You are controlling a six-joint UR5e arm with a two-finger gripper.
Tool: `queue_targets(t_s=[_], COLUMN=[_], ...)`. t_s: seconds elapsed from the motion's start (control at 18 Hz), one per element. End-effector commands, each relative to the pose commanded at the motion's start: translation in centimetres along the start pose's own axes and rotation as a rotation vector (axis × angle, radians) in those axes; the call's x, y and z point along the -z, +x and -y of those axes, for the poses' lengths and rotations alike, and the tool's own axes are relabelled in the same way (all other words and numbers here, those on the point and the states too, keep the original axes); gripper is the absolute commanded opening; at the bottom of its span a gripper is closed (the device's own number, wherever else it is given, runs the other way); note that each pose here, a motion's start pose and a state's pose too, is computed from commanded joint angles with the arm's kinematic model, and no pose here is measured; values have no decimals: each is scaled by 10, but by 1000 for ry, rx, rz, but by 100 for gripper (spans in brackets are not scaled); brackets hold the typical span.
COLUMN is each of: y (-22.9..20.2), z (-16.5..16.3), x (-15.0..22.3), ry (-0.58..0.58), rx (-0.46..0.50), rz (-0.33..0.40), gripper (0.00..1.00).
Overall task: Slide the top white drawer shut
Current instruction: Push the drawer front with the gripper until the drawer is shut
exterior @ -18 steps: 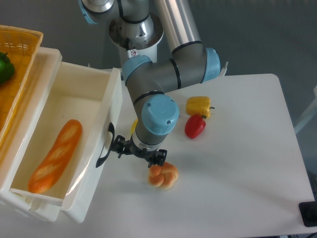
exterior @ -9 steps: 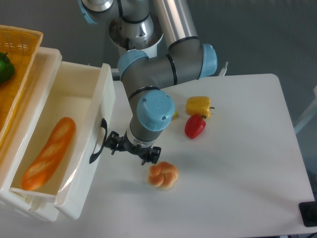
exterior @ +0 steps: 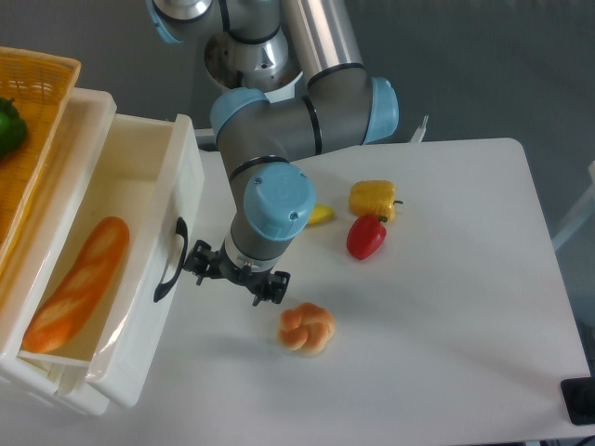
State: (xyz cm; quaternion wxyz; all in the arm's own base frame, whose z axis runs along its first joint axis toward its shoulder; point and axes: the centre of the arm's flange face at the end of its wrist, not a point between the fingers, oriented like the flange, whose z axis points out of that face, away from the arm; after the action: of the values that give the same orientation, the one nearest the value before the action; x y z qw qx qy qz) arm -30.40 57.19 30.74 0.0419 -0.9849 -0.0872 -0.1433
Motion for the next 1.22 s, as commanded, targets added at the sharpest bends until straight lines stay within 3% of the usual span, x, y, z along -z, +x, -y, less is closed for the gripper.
queue_targets(t_s=[1.22], y=[28], z=[4], x=[-5], ry=[9], rx=[-34], rz=[-31], gripper=[100])
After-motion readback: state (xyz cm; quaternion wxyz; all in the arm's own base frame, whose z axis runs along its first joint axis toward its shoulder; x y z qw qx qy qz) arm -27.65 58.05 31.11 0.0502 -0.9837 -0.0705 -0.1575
